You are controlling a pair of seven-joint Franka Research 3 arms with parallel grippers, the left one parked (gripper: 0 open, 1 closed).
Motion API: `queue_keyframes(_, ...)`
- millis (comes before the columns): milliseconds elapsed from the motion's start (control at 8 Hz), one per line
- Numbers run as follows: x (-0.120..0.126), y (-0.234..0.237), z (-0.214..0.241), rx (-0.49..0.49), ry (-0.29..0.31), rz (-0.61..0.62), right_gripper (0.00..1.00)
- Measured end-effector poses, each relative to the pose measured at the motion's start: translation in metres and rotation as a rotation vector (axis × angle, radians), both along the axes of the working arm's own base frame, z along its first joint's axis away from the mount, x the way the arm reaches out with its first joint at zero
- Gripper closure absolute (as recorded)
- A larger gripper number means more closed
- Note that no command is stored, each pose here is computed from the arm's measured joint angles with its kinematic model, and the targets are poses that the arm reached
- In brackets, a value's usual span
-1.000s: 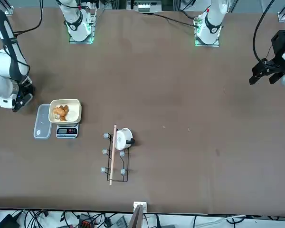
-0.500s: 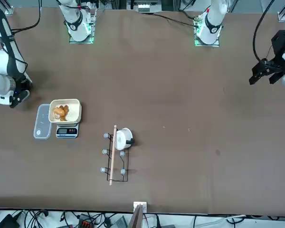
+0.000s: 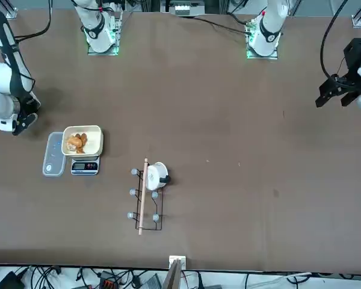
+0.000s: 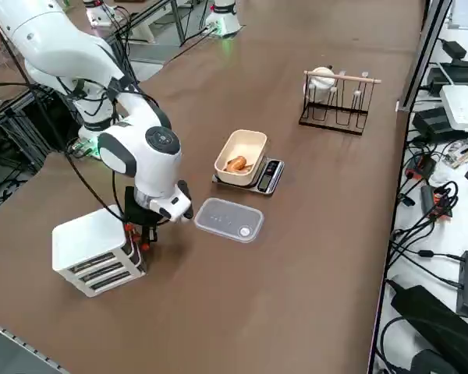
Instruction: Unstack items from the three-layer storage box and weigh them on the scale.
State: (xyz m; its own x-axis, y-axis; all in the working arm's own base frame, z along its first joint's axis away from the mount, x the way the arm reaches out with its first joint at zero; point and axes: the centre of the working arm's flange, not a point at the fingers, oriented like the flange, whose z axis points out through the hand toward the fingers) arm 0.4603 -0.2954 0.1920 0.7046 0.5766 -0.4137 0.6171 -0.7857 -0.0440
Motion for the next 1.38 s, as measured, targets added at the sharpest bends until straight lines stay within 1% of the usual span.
queue_keyframes(1375,0.0004,-0.0010,0.0005,-0.024,0.013,-0.023,0.98)
